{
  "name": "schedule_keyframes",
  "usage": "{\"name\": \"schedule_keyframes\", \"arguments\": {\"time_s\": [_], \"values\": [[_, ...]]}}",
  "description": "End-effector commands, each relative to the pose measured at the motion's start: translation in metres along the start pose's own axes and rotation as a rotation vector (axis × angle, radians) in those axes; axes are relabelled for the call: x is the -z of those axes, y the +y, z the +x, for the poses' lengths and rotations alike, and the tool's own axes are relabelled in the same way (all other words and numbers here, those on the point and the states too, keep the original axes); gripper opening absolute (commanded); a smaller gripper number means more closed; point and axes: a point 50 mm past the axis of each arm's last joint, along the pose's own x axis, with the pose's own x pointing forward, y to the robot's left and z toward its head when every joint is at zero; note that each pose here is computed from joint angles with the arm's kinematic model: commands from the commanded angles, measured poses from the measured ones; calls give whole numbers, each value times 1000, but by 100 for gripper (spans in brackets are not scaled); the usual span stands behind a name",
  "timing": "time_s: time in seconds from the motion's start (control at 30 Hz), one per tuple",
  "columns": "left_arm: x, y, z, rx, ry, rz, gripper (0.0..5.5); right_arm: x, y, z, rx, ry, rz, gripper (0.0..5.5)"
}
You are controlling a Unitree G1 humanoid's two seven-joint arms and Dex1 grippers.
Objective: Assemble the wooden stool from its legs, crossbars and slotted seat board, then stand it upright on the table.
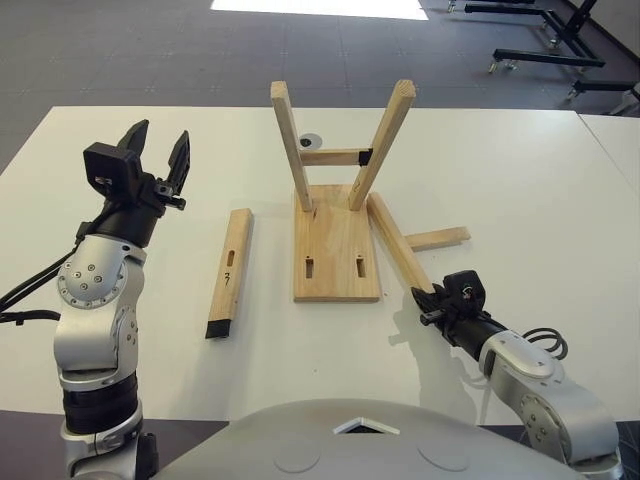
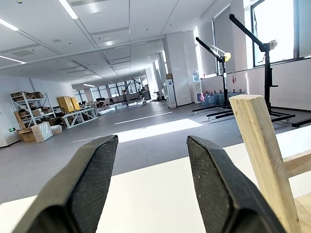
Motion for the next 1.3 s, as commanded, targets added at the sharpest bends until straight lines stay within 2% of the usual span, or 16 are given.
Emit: {"name": "schedule_keyframes", "arguments": {"time_s": [0.03, 0.17, 0.3, 0.33, 0.37, 0.43, 0.53, 0.63, 0.77, 0.87, 0.97, 1.3], "values": [[0, 2, -1, -23, -6, 2, 258, -18, -19, 7, 51, -96, -58, 103], [-7, 15, 5, -72, -60, -65, 258, -73, -53, 20, 205, -381, -99, 103], [-20, 37, 23, -28, -151, -384, 258, -143, -73, 22, 338, -719, -91, 103], [-28, 38, 27, 50, -184, -491, 258, -165, -71, 19, 328, -820, -95, 103], [-41, 33, 27, 238, -232, -627, 258, -187, -67, 16, 300, -919, -92, 103], [-62, 25, 21, 552, -293, -750, 258, -220, -55, 6, 238, -1067, -98, 103], [-72, 25, 25, 726, -289, -842, 258, -245, -34, -4, 148, -1191, -142, 103], [-75, 17, 30, 862, -255, -901, 299, -256, -7, -8, 19, -1262, -194, 103], [-83, 7, 40, 967, -254, -998, 355, -251, 29, -1, -138, -1278, -243, 103], [-88, 9, 50, 993, -249, -1073, 355, -245, 58, 2, -253, -1298, -352, 103], [-84, 16, 63, 956, -194, -1101, 355, -239, 74, 5, -308, -1308, -456, 103], [-85, 7, 84, 967, -79, -1019, 355, -228, 94, 22, -285, -1324, -699, 103]]}}
